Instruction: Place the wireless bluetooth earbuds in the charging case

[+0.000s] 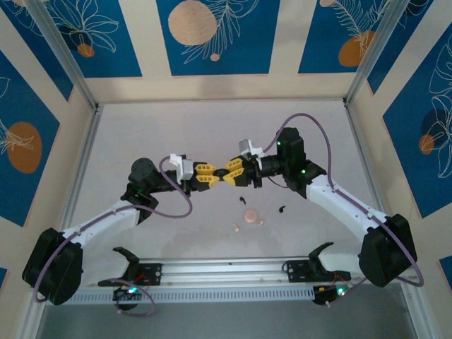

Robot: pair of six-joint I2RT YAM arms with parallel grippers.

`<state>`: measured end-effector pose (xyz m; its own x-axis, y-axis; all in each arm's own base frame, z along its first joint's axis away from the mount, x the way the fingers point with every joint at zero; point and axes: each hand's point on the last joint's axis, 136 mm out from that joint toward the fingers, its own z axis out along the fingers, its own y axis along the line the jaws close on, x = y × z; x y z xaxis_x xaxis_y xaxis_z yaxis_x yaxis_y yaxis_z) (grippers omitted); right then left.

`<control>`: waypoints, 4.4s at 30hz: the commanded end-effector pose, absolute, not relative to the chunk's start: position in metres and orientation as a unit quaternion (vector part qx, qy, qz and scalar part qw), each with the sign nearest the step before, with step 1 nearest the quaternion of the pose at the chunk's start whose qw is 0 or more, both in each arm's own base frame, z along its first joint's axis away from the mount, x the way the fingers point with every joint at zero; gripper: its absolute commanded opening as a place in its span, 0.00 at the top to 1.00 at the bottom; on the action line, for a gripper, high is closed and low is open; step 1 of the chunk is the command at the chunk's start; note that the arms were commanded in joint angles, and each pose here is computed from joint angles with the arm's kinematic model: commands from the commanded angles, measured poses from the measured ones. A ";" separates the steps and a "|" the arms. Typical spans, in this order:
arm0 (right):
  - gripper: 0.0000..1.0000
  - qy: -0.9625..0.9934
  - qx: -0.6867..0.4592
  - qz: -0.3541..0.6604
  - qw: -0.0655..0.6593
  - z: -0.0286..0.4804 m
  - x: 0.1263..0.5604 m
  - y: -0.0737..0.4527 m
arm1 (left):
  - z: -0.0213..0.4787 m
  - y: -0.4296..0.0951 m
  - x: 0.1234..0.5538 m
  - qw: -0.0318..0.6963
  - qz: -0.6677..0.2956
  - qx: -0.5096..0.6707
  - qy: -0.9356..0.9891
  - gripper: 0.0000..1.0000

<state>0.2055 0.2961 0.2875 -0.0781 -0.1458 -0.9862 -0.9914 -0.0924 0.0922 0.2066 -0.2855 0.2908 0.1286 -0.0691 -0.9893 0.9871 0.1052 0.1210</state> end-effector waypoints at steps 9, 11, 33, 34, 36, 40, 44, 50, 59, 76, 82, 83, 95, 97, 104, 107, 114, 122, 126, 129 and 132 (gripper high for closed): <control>0.87 0.593 -0.559 0.413 0.408 0.276 0.207 0.285 | 0.251 -0.276 0.208 0.516 -0.367 0.550 0.544 0.40; 0.87 0.605 -0.564 0.395 0.400 0.270 0.208 0.285 | 0.245 -0.274 0.208 0.503 -0.354 0.561 0.555 0.39; 0.87 0.611 -0.602 0.403 0.319 0.255 0.196 0.309 | 0.240 -0.280 0.203 0.457 -0.376 0.584 0.556 0.37; 0.87 0.611 -0.603 0.405 0.315 0.254 0.195 0.310 | 0.240 -0.281 0.203 0.456 -0.378 0.584 0.555 0.37; 0.87 0.611 -0.605 0.407 0.309 0.253 0.194 0.312 | 0.241 -0.282 0.203 0.455 -0.383 0.584 0.553 0.38; 0.87 0.613 -0.608 0.405 0.301 0.251 0.195 0.313 | 0.241 -0.284 0.203 0.446 -0.393 0.585 0.551 0.44; 0.87 0.622 -0.611 0.396 0.289 0.246 0.196 0.313 | 0.239 -0.285 0.201 0.434 -0.400 0.587 0.554 0.51; 0.87 0.632 -0.617 0.381 0.274 0.239 0.197 0.313 | 0.240 -0.285 0.199 0.431 -0.403 0.588 0.553 0.58; 0.85 0.632 -0.620 0.372 0.280 0.243 0.198 0.312 | 0.234 -0.284 0.199 0.412 -0.399 0.594 0.564 0.73; 0.57 0.689 -0.486 0.343 0.413 0.258 0.261 0.267 | 0.242 -0.286 0.199 0.440 -0.410 0.582 0.547 0.78; 0.53 0.687 -0.454 0.374 0.426 0.266 0.262 0.255 | 0.242 -0.288 0.204 0.463 -0.416 0.563 0.543 0.79; 0.53 0.684 -0.449 0.385 0.427 0.269 0.260 0.253 | 0.241 -0.288 0.205 0.468 -0.417 0.559 0.543 0.79; 0.52 0.756 -0.347 0.425 0.359 0.250 0.258 0.245 | 0.229 -0.297 0.238 0.515 -0.435 0.479 0.563 0.80; 0.52 0.806 -0.283 0.404 0.326 0.236 0.268 0.235 | 0.221 -0.297 0.242 0.513 -0.435 0.471 0.571 0.80; 0.56 0.917 -0.126 0.341 0.167 0.174 0.274 0.203 | 0.200 -0.296 0.248 0.501 -0.426 0.460 0.596 0.81; 0.59 0.942 -0.120 0.292 0.117 0.145 0.273 0.200 | 0.193 -0.294 0.249 0.495 -0.413 0.462 0.609 0.81; 0.60 0.959 -0.157 0.228 0.055 0.106 0.273 0.212 | 0.176 -0.288 0.247 0.482 -0.400 0.460 0.629 0.81; 0.60 0.964 -0.205 0.168 0.004 0.072 0.272 0.228 | 0.170 -0.289 0.248 0.475 -0.408 0.452 0.635 0.82; 0.60 0.967 -0.213 0.143 -0.007 0.060 0.272 0.227 | 0.167 -0.289 0.246 0.470 -0.409 0.453 0.637 0.82; 0.60 0.967 -0.218 0.130 -0.018 0.052 0.271 0.227 | 0.169 -0.288 0.245 0.472 -0.407 0.454 0.637 0.82; 0.61 0.965 -0.228 0.127 -0.025 0.046 0.270 0.232 | 0.173 -0.286 0.244 0.477 -0.402 0.454 0.636 0.81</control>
<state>0.2693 0.2305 0.0451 -0.9080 -0.4184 -0.0200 -0.4071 0.8700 0.2781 0.2485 -0.2882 0.1727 -0.1372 0.1911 -0.9719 0.9612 0.2626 -0.0841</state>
